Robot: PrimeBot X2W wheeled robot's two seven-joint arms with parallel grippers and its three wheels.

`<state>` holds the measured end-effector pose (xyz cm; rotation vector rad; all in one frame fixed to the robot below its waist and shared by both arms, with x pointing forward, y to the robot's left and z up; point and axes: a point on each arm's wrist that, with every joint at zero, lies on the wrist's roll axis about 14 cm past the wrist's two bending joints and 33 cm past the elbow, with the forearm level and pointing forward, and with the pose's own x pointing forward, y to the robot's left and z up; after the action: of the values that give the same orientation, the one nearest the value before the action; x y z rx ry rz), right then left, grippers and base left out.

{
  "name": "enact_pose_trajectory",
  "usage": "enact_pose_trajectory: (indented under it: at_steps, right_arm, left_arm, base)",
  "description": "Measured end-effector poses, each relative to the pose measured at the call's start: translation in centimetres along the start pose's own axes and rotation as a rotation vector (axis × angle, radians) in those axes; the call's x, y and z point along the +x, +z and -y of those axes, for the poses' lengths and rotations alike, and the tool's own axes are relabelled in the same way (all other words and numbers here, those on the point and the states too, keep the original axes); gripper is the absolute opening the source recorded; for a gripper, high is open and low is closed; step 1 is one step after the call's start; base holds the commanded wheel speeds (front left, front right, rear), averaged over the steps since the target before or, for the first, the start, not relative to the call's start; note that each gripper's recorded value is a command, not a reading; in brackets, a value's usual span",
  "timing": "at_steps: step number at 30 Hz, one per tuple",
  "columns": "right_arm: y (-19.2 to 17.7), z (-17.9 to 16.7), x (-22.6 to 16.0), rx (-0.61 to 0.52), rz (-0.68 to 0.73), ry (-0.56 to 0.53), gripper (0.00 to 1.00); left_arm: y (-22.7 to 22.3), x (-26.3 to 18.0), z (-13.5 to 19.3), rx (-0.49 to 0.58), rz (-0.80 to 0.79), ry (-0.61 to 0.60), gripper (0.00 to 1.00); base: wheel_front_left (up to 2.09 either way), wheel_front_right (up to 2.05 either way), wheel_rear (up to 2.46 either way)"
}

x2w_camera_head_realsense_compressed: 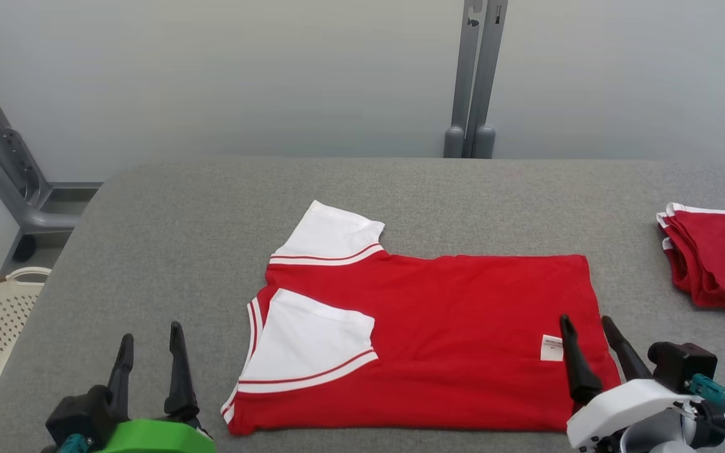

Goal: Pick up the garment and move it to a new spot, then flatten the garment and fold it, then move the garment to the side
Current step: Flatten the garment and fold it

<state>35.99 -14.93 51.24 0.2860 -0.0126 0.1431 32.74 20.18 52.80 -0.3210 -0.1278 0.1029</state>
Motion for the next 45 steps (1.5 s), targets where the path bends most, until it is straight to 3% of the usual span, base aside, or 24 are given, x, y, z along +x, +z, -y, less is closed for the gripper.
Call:
enact_pose_trajectory:
  at_steps: [9, 20, 45]
  right_arm:
    - [-0.1, -0.7, -0.6, -0.069, 0.025, 0.023, 1.00]
    - [-1.4, 0.5, -2.0, -0.134, -0.019, -0.007, 1.00]
    - [-2.8, 0.6, -1.3, -0.118, -0.087, -0.008, 1.00]
  left_arm:
    - [-1.9, -2.0, 0.4, 0.073, -0.052, -0.054, 1.00]
    - [-6.3, -3.7, 0.4, 0.163, -0.228, -0.094, 1.00]
    - [-7.2, -2.8, 0.0, 0.162, -0.262, -0.078, 1.00]
  base:
    - [0.00, 0.00, 0.00]
    - [0.00, 0.00, 0.00]
    - [0.00, 0.00, 0.00]
